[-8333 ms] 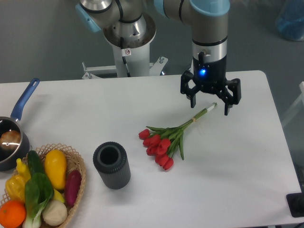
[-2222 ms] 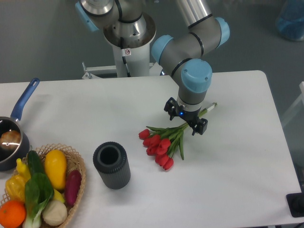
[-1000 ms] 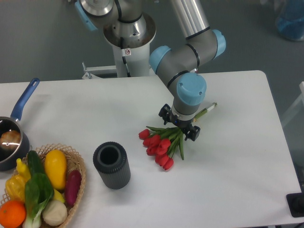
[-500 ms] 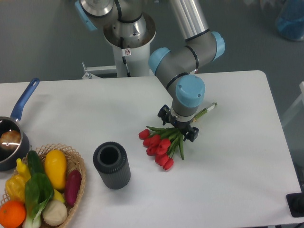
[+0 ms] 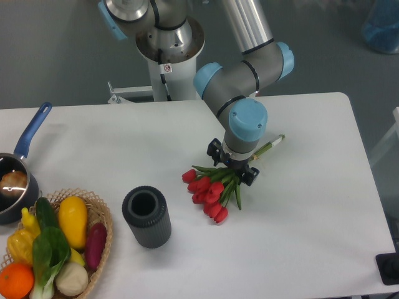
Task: Pick up the flowers from the table
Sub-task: 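Close the gripper on the tulip stems, then lift the gripped red tulips up off the table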
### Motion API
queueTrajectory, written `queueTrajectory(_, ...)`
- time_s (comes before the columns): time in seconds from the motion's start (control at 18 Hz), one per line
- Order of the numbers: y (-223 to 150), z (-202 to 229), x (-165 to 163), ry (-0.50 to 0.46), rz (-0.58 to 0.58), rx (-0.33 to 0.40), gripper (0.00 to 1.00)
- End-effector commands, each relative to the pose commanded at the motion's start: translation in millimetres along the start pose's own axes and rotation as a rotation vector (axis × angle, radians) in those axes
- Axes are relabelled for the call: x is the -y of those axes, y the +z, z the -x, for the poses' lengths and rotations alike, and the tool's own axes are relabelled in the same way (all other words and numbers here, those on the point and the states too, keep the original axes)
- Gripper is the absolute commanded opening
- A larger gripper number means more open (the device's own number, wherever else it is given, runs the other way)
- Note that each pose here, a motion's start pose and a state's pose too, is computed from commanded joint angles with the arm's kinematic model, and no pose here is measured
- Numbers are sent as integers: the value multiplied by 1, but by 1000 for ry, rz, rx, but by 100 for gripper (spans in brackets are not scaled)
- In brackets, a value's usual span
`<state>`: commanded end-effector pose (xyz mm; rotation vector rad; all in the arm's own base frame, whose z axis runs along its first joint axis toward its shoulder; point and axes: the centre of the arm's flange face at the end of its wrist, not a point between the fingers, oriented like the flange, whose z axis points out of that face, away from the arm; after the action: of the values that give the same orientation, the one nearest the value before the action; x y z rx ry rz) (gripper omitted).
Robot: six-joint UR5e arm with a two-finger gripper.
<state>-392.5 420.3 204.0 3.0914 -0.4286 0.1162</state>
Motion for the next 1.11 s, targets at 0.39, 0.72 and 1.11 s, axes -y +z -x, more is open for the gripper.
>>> queueTrajectory(0.39, -2, 1, 0, 3, -1, 4, 32)
queueTrajectory(0.72, -17, 7, 2, 2, -12, 33, 32)
queueTrajectory(1.11, -56, 18, 3, -1, -40, 100, 32)
